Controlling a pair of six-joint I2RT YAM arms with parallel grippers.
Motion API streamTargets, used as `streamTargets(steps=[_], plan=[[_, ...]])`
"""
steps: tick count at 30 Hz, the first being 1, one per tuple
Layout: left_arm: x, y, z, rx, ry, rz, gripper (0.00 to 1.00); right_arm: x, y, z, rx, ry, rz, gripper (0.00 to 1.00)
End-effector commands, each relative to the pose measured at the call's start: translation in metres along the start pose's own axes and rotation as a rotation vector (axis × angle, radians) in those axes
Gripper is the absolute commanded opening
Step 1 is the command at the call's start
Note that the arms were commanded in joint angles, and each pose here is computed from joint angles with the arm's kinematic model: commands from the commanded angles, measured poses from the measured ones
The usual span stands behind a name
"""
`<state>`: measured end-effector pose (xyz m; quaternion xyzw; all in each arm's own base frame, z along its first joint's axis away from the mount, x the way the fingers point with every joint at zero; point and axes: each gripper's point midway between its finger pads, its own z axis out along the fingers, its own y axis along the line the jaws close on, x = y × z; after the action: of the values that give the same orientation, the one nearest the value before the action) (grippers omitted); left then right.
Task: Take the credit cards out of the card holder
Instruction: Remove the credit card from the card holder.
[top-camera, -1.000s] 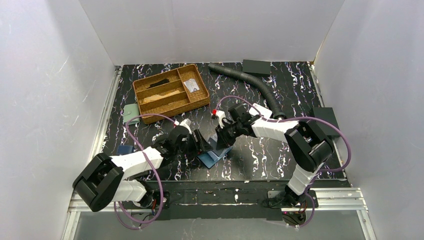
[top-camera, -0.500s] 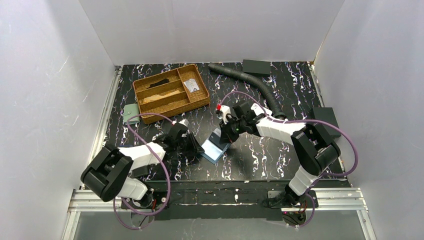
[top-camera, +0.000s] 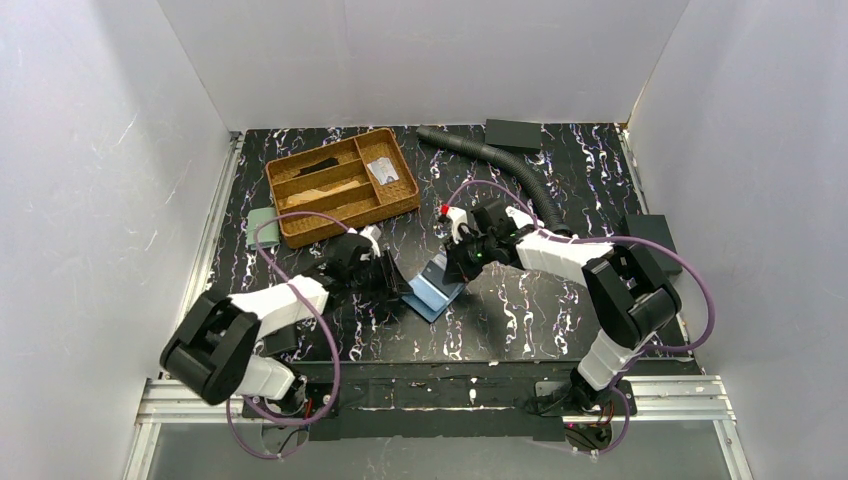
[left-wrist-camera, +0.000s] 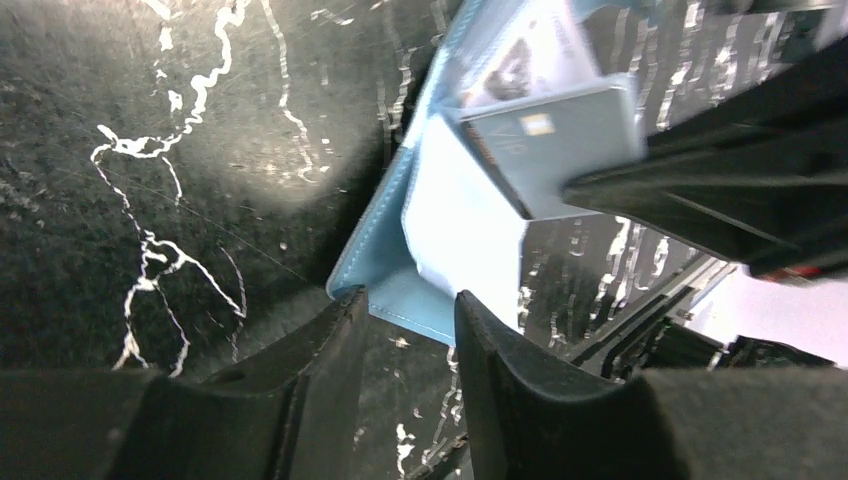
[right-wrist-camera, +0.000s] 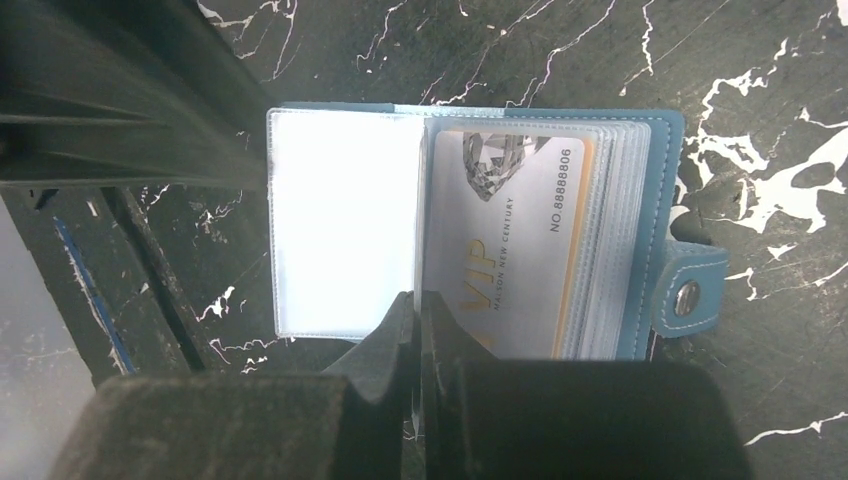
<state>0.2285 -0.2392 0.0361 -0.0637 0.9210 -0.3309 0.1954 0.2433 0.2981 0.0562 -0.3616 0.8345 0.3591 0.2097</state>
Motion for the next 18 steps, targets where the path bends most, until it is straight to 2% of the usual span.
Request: streamTargets(steps=[1, 5, 9, 14, 18], plan=[[-0.014, -0.029, -0.033, 0.099, -0.078, 0.062, 0.38, -0.005, 0.003, 0.001, -0.045, -0.023, 0.022, 0.07], [-0.026, -0.063, -0.054, 0.212, -0.115, 0.079, 0.44, -0.003, 0.006, 0.003, -0.075, -0.015, 0.043, 0.07], [-0.028, -0.093, -0.052, 0.335, -0.063, 0.041, 0.46, -0.001, 0.008, 0.004, -0.101, -0.011, 0.056, 0.08], [-0.025, -0.093, -0.019, 0.33, -0.003, -0.018, 0.43, -0.001, 0.006, 0.002, -0.108, -0.014, 0.067, 0.1], [-0.02, -0.085, 0.006, 0.288, 0.041, -0.042, 0.36, -0.001, 0.005, 0.002, -0.112, -0.013, 0.072, 0.1]])
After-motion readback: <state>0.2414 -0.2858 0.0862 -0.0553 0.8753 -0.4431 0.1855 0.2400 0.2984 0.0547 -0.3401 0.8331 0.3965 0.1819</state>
